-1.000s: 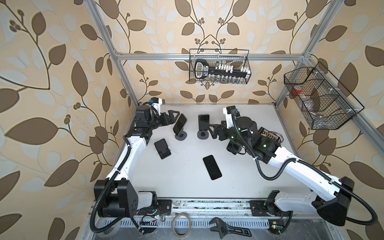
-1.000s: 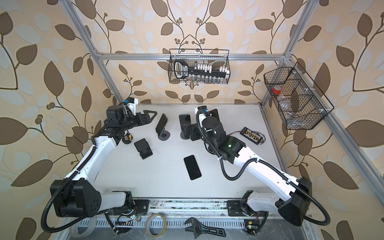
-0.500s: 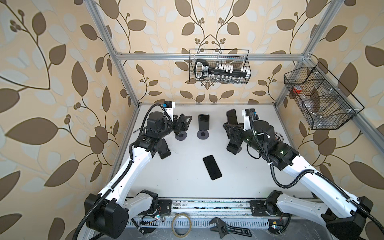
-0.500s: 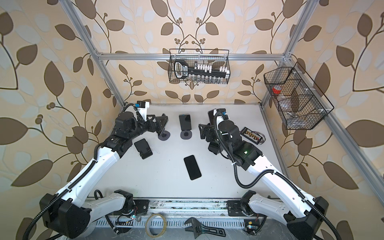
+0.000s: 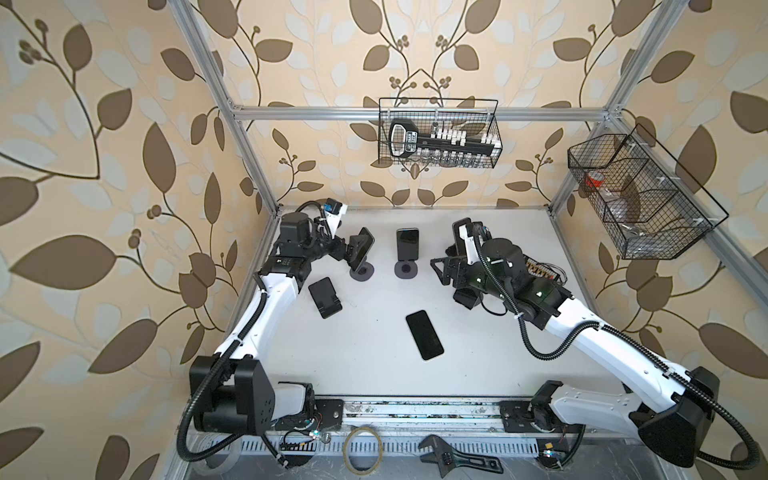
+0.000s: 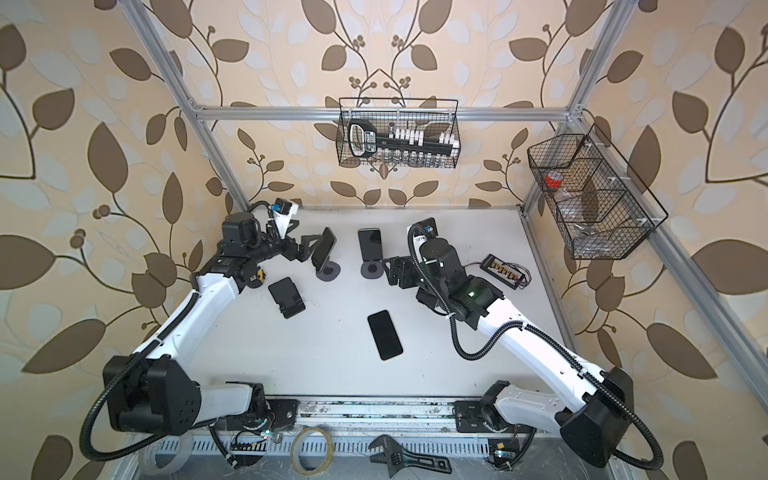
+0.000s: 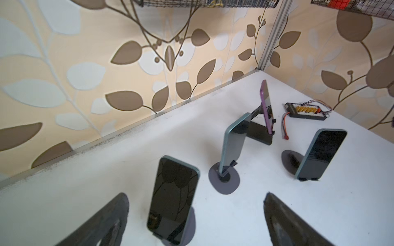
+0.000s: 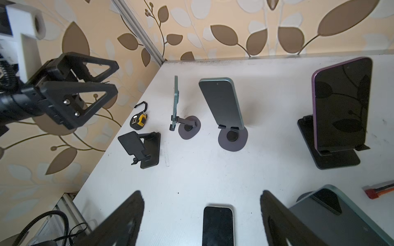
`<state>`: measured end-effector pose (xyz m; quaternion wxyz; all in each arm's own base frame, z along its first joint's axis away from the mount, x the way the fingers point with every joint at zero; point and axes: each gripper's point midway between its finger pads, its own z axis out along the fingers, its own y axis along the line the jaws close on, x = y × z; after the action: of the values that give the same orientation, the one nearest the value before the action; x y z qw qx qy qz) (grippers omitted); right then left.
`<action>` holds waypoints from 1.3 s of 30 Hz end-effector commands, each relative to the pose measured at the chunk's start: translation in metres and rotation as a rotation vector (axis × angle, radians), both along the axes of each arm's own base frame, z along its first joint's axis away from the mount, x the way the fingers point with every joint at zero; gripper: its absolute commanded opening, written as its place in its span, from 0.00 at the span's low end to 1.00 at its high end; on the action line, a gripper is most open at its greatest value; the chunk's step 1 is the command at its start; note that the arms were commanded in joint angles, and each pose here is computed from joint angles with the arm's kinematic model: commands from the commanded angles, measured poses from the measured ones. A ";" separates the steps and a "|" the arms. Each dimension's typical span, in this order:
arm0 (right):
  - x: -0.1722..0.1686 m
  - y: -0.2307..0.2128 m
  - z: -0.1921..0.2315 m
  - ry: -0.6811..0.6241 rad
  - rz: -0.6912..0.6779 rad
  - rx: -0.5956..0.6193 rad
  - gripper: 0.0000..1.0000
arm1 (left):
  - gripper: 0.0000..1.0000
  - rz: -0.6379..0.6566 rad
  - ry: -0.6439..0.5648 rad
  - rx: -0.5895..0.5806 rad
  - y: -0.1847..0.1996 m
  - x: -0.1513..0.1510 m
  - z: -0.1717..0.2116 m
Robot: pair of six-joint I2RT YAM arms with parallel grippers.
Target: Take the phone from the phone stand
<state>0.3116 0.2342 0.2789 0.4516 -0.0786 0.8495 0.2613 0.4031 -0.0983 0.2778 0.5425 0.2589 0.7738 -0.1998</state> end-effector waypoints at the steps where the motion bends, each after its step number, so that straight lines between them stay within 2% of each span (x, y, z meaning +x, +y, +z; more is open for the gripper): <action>1: 0.003 0.013 0.017 -0.029 0.048 0.042 0.86 | 0.99 -0.241 -0.108 0.032 -0.018 -0.006 0.008; 6: 0.009 0.027 0.019 -0.026 0.099 0.032 0.86 | 0.99 -0.307 -0.101 -0.025 0.003 0.014 -0.029; 11: 0.013 0.041 0.019 -0.016 0.139 0.046 0.86 | 0.99 -0.229 -0.074 0.054 0.018 0.035 -0.063; 17: 0.014 0.056 0.018 -0.017 0.162 0.059 0.85 | 0.99 -0.296 -0.047 0.054 0.013 0.037 -0.096; 23: 0.005 0.068 0.015 -0.015 0.187 0.056 0.85 | 0.99 -0.246 -0.053 0.054 0.019 0.049 -0.105; 32: 0.003 0.070 0.010 -0.005 0.187 0.056 0.85 | 0.99 -0.264 -0.045 0.094 -0.002 0.049 -0.112; 39: 0.000 0.067 0.010 -0.007 0.181 0.052 0.85 | 0.99 -0.265 -0.003 0.104 -0.002 0.047 -0.120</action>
<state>0.3113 0.3006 0.2801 0.4200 -0.1467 0.8366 0.3194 0.4482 -0.1035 0.1569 0.4970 0.3772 0.7430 -0.2424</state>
